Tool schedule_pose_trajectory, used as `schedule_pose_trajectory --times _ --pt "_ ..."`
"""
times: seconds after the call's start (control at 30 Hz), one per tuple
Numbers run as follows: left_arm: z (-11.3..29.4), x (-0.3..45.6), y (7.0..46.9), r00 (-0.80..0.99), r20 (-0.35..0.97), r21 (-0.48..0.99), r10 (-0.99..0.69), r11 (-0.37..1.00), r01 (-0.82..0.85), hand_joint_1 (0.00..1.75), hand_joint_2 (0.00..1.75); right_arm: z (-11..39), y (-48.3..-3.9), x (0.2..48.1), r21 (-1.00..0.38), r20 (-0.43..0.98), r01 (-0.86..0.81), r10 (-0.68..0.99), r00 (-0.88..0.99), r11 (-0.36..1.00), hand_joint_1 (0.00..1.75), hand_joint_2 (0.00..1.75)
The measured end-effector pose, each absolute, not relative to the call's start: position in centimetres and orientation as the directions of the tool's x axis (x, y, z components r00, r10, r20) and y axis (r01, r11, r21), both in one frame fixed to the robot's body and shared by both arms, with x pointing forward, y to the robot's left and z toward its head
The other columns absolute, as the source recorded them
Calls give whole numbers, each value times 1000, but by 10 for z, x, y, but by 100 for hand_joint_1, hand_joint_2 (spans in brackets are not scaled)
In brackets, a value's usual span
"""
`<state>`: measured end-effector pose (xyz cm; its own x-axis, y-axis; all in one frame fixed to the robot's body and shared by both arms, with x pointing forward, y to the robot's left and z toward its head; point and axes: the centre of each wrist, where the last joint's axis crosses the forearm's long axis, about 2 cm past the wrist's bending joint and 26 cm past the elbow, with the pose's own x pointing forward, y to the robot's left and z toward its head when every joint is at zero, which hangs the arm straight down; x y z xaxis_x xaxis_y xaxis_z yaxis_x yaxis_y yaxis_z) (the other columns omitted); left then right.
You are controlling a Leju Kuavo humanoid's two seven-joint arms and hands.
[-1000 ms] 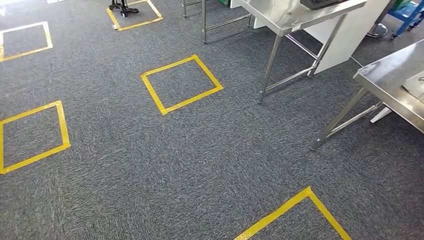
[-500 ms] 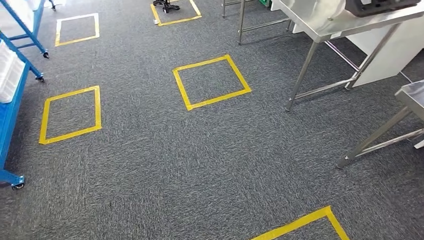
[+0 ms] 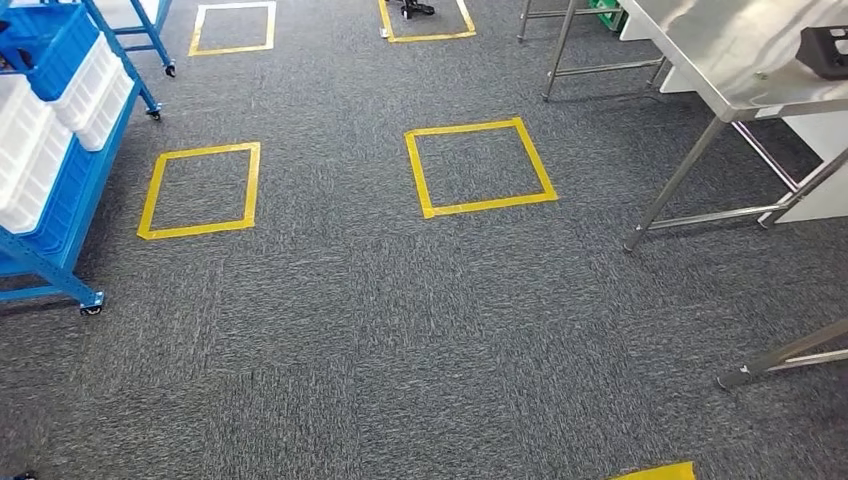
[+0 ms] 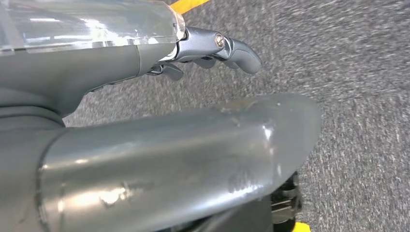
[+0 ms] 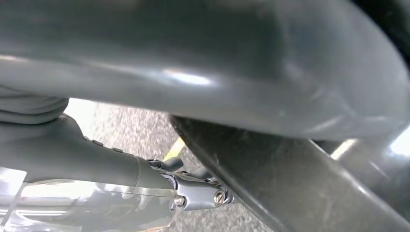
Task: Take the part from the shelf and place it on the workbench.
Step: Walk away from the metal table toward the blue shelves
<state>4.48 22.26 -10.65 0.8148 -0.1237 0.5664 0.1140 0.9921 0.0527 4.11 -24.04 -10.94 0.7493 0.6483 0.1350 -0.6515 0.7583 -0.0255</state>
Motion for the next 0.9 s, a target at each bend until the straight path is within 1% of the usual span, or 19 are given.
schedule_pose_trajectory --times 0.27,0.9 --pt "-107 42 223 821 559 41 -117 993 114 0 0 -108 -235 45 -65 115 -644 646 754 763 0 0" --pt "-107 45 223 820 559 46 -122 992 117 0 0 -108 -231 46 -66 124 -641 644 755 764 0 0"
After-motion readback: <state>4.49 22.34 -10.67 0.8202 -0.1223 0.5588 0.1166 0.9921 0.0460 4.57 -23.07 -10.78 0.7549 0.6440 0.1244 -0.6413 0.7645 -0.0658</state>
